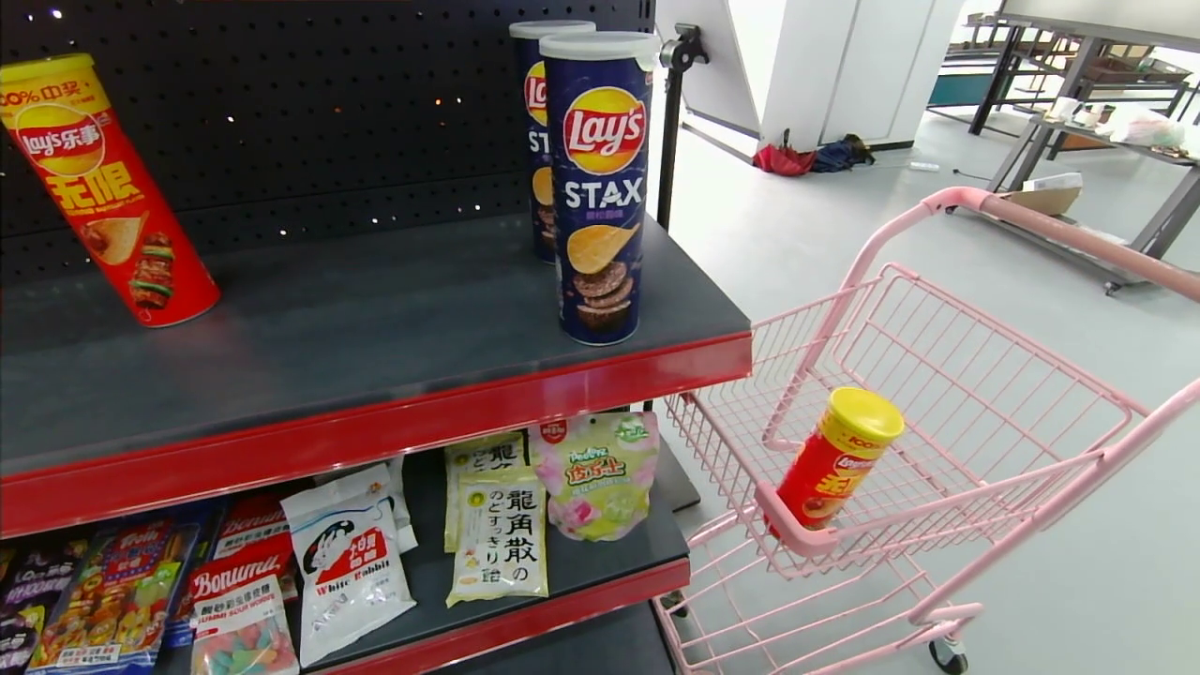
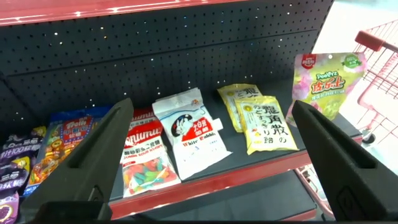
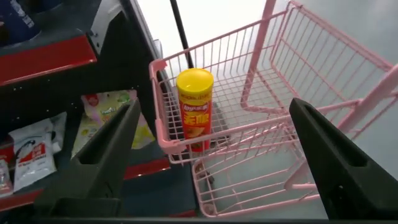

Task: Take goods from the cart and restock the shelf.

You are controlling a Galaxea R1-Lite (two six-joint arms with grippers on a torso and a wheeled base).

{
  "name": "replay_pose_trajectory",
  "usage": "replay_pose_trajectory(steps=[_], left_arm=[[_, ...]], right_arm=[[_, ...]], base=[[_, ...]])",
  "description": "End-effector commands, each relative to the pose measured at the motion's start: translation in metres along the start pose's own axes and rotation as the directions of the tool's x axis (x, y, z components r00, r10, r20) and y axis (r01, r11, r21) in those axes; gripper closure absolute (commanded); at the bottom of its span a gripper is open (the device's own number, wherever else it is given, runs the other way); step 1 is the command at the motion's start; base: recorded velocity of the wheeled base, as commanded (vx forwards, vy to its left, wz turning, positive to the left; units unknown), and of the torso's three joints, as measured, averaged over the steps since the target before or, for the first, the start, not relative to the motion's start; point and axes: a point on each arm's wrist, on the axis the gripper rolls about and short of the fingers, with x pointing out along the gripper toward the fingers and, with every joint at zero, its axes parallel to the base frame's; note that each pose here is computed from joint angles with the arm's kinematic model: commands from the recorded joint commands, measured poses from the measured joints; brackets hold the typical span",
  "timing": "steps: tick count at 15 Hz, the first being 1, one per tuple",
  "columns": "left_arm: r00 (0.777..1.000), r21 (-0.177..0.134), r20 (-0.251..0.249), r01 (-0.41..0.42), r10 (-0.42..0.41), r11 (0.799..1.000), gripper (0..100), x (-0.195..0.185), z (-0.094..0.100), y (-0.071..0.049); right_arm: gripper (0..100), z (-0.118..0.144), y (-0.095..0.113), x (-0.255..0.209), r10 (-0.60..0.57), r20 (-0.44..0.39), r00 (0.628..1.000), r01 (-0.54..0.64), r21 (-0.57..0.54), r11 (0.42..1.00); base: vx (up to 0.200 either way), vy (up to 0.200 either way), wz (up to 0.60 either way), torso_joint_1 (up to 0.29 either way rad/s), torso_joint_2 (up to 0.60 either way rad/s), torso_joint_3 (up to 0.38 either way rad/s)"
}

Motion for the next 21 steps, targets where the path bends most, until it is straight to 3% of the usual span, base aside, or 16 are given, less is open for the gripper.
replay_pose_trajectory(steps=[1,3,7,17,21], left_arm=[[1.000,0.000,0.000,-0.001,0.001,1.000,0,0.000,0.000,0.000],[1.000,0.000,0.000,-0.001,0.001,1.000,0,0.000,0.000,0.000],[1.000,0.001,0.000,-0.001,0.001,1.000,0,0.000,0.000,0.000],[1.000,0.001,0.001,-0.001,0.001,1.000,0,0.000,0.000,0.000],[1.000,0.001,0.001,-0.001,0.001,1.000,0,0.000,0.000,0.000]], right_arm=[[0,-0.058,0.004,0.098,0.109,-0.368,0.923,-0.085,0.080,0.993],[0,-0.092,0.003,0.117,0.114,-0.432,0.895,-0.084,0.090,0.992],[0,-0.110,0.004,0.161,0.108,-0.460,0.881,-0.079,0.081,0.994],[0,-0.120,0.006,0.225,0.092,-0.460,0.883,-0.070,0.065,0.995],[0,-0.121,0.007,0.251,0.086,-0.416,0.905,-0.066,0.062,0.996]], base=[[0.000,0.000,0.00,0.000,0.00,0.000],[0.000,0.000,0.00,0.000,0.00,0.000],[0.000,0.000,0.00,0.000,0.00,0.000],[0.000,0.000,0.00,0.000,0.00,0.000],[0.000,0.000,0.00,0.000,0.00,0.000]])
